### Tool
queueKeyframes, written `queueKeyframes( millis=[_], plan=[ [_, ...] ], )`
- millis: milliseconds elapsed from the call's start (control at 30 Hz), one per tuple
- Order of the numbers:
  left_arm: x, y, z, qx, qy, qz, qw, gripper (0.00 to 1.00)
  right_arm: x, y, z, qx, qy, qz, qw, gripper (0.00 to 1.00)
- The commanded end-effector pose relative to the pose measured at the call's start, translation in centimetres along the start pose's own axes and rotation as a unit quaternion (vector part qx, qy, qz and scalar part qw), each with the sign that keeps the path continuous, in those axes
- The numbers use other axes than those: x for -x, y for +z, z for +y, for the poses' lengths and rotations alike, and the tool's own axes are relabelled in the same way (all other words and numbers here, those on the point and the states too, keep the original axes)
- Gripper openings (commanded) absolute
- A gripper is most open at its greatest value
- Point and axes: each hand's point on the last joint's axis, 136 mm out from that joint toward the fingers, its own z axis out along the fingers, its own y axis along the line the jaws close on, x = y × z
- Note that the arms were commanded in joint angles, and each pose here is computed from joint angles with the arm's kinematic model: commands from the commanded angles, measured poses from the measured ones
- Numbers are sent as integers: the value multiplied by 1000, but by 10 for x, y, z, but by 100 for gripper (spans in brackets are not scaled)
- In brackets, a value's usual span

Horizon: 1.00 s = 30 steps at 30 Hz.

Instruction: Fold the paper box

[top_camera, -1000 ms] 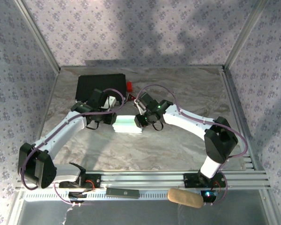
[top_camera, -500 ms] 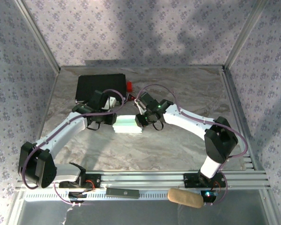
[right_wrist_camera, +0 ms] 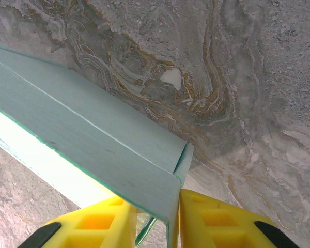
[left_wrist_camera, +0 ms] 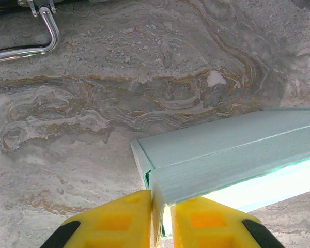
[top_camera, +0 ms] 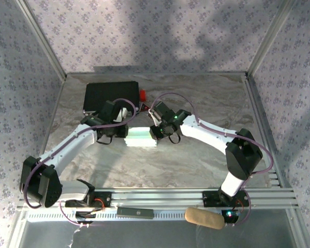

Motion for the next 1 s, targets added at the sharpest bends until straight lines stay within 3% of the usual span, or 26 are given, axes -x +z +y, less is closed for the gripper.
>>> queueKeyframes(
  millis=[0,300,467,700,800,967],
  plan=[
    [-1,-8,-3,-1,-11,-6,1000,16,4,-5,-2,-8,3,0,1000,28],
    [-9,-4,-3,5,-36,18,999,14,6,-6,-1,-10,4,-2,1000,26],
    [-11,0,-1,7,-53,15,998,4,6,-6,-1,-10,4,-2,1000,26],
    [-10,2,-2,7,-61,4,998,0,7,-6,0,-10,5,-3,1000,26],
    [-13,5,-1,10,-63,5,998,0,8,-9,1,-15,4,-6,1000,30],
    [-11,3,-1,22,-61,-4,998,0,10,-26,1,-22,12,-24,999,44]
  ],
)
